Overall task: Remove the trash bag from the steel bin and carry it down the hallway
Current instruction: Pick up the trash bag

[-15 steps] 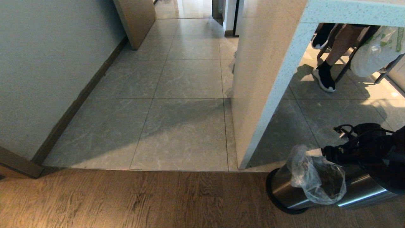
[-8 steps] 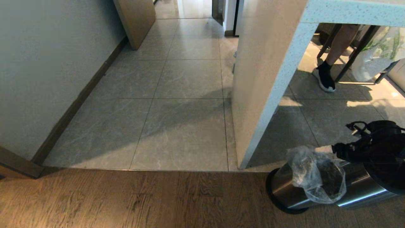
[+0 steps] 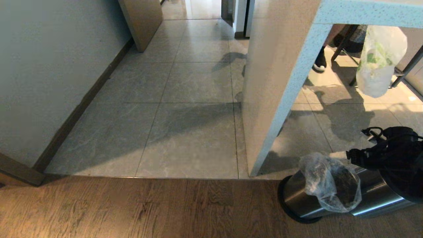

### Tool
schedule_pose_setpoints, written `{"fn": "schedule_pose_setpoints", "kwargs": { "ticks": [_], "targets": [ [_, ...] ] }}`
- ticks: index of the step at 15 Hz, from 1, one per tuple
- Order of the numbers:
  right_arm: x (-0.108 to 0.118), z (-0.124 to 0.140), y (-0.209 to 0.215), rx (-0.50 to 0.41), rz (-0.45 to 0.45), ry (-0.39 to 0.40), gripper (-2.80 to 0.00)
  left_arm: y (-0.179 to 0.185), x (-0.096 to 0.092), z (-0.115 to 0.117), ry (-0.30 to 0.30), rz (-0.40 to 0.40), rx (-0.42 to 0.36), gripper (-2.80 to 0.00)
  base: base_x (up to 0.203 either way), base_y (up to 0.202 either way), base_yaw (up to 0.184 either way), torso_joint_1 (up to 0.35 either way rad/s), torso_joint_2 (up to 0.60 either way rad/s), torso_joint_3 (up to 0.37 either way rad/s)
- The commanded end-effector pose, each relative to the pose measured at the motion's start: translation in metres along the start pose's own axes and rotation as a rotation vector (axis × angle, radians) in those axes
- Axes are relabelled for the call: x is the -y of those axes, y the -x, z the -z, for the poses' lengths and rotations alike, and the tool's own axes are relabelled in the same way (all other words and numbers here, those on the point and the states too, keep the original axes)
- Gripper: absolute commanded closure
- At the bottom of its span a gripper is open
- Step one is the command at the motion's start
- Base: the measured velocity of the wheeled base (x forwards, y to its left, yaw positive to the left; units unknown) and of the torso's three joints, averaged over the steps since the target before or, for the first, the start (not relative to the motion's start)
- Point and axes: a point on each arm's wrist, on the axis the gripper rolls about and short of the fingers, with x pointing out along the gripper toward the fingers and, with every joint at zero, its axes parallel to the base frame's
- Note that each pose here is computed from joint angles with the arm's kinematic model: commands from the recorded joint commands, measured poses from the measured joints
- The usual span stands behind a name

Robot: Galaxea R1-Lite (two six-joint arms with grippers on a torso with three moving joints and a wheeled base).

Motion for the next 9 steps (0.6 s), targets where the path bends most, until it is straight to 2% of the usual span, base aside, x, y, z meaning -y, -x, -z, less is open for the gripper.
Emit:
{"fn": "schedule_pose_setpoints", "kwargs": {
  "ticks": [1, 9],
  "targets": [
    [0.004, 0.004, -0.007, -0.011, -0.005, -0.005, -2.8, 0.0, 0.0, 0.0, 0.001, 0.0, -0.003, 0.0, 0.0, 0.0, 0.0, 0.0, 0.0, 0.0],
    [0.006, 0.016, -0.012, -0.056, 0.004, -0.03, -2.8, 0.0, 0.0, 0.0, 0.0, 0.0, -0.001, 0.0, 0.0, 0.0, 0.0, 0.0, 0.0, 0.0]
  ]
}}
